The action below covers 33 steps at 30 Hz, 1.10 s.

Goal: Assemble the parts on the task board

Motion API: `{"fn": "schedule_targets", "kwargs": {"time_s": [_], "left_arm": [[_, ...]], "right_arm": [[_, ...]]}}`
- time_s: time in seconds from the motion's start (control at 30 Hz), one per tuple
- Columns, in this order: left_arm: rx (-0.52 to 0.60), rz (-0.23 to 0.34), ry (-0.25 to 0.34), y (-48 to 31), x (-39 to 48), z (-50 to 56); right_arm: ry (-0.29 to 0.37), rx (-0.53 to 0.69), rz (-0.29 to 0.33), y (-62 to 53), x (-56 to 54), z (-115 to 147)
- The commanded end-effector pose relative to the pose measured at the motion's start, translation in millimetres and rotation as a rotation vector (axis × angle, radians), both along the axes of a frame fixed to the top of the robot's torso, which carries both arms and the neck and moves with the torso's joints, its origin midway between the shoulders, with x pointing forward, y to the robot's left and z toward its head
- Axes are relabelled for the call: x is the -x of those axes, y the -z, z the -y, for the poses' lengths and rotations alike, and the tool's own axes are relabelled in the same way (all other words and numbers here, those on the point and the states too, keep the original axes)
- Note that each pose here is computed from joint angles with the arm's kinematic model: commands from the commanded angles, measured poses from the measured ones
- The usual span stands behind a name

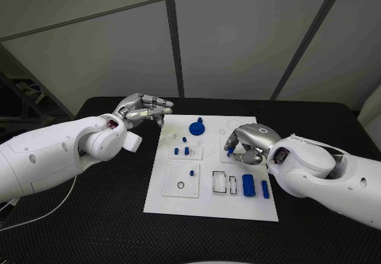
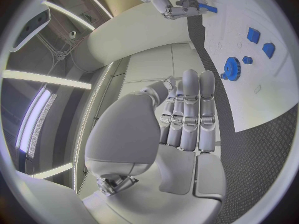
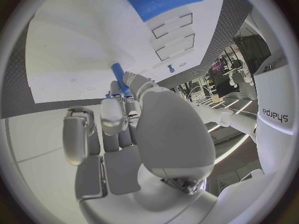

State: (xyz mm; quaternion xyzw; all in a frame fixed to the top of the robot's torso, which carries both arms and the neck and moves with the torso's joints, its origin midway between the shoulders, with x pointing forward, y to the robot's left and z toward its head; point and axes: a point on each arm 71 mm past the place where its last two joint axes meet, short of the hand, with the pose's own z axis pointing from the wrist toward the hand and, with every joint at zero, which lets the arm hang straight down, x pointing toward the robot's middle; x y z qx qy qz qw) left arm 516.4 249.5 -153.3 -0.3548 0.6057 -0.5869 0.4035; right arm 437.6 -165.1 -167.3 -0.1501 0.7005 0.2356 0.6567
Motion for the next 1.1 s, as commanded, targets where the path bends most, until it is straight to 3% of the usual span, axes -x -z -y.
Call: {"fn": "schedule_targets", "kwargs": {"time_s": [0.03,0.37,0.67,0.83,1.1], "left_arm": [[0.007,0.001,0.009,-0.9,-0.2,0.8],[0.008,0.001,0.009,-0.5,-0.9,1.5],[0.010,0.002,0.014,-0.1,-2.2,4.7],[0.012,0.002,0.019,0.0,-2.8,7.4],[0.014,0.001,0.027,-0.2,-3.0,11.7]], "right_arm": [[-0.025,-0.047,0.049,-7.2,3.7,-2],[-0.062,-0.146,0.059,-36.0,13.9,-14],[-0.178,-0.256,0.006,-44.7,26.4,-56],[-0.252,-0.275,-0.034,-35.9,34.5,-82],[-0.315,-0.238,-0.120,-1.1,44.9,-105]]}}
